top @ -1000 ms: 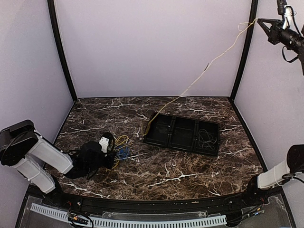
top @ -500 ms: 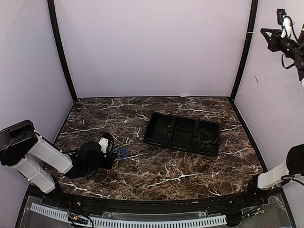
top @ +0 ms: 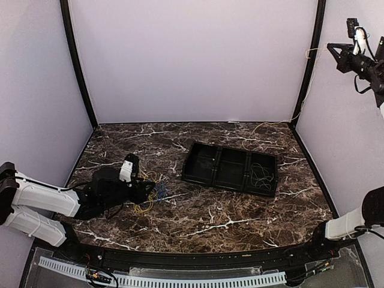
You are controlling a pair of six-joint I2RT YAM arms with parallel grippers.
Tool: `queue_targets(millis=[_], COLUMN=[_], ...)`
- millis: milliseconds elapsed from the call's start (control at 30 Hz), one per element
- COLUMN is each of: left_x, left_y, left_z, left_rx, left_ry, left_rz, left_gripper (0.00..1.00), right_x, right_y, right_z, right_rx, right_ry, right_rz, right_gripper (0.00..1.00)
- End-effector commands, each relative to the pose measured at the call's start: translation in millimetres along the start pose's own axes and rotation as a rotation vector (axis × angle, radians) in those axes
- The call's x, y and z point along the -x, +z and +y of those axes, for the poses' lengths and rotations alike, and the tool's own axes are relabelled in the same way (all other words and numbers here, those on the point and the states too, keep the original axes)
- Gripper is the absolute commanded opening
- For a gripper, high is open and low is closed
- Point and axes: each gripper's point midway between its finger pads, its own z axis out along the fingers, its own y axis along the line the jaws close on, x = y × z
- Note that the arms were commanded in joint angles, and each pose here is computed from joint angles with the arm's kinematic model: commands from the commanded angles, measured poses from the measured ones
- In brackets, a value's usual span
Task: Untangle the cables
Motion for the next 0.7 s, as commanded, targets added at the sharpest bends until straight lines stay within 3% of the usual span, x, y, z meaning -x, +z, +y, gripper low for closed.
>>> queue_targets(millis=[0, 200, 667], left_x=[6, 8, 4], left_y=[-1, 0, 0], left_z=[6, 11, 22], left_rx=[0.054, 0.089, 0.149], left_ry=[-0.041, -0.046, -0.045], left_rz=[0.020, 0.020, 0.031], left_gripper=[0.57, 0.58, 0.58], right_x=[44, 64, 64], right_y=[-11, -16, -22], right_z=[16, 30, 47], right_rx=[0.070, 0.150, 0.233], right_ry=[-0.025, -0.008, 0.009], right_rz=[-0.097, -0.139, -0.141], right_gripper=[0.00, 0.00, 0.00])
